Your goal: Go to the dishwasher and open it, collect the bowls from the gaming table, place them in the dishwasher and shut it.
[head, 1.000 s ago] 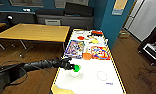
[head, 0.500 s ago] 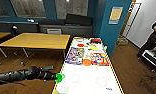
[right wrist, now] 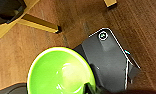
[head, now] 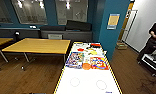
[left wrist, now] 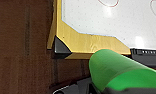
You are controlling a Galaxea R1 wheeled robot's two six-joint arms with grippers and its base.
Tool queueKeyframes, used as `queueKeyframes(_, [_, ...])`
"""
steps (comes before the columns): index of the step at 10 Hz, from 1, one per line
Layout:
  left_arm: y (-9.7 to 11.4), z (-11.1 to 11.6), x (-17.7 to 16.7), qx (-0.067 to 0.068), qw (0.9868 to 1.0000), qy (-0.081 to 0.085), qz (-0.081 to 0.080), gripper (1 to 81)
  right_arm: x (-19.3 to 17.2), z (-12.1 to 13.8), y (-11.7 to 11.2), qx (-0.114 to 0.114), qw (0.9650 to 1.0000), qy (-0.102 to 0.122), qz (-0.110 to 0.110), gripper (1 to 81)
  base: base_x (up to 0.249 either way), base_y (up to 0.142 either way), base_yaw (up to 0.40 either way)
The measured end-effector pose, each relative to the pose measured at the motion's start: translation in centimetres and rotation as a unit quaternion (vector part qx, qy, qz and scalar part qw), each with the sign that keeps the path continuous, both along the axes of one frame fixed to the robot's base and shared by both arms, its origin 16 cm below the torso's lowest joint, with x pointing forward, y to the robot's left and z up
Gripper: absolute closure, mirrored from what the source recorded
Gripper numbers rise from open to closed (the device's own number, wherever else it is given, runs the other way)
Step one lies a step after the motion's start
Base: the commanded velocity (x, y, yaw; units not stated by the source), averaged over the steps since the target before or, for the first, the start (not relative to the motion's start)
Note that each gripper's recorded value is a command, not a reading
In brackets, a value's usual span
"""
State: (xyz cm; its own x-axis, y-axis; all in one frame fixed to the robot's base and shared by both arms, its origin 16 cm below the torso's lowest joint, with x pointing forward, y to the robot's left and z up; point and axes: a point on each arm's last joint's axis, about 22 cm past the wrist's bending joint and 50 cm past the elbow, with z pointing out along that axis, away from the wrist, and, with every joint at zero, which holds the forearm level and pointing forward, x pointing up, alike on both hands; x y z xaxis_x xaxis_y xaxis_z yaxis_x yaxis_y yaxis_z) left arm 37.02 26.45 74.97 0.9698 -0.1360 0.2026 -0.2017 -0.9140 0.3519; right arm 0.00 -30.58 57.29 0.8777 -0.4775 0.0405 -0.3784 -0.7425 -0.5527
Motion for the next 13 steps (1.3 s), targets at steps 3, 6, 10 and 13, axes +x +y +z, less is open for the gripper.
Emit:
queueKeyframes(3, [1.7, -7.3, -7.8, 0.013, 0.9986, 0.051, -0.006, 81.1, -0.6, -1.6, 0.4, -0.007, 0.9999, 0.010, 0.007, 81.1, 0.000, 0.000, 0.000])
queueKeyframes(6, [5.2, -13.8, -10.4, 0.041, 0.9970, 0.063, 0.016, 81.1, -1.0, -1.8, 1.2, -0.001, 0.9998, 0.016, 0.014, 81.1, 0.000, 0.000, 0.000])
queueKeyframes(10, [6.4, -20.9, -15.4, 0.049, 0.9935, 0.092, 0.046, 81.1, -0.5, -2.0, 2.0, 0.004, 0.9997, 0.015, 0.019, 81.1, 0.000, 0.000, 0.000])
queueKeyframes(13, [3.1, -24.2, -23.3, 0.029, 0.9862, 0.153, 0.056, 81.1, -0.5, -2.1, 1.9, 0.002, 0.9997, 0.016, 0.020, 81.1, 0.000, 0.000, 0.000])
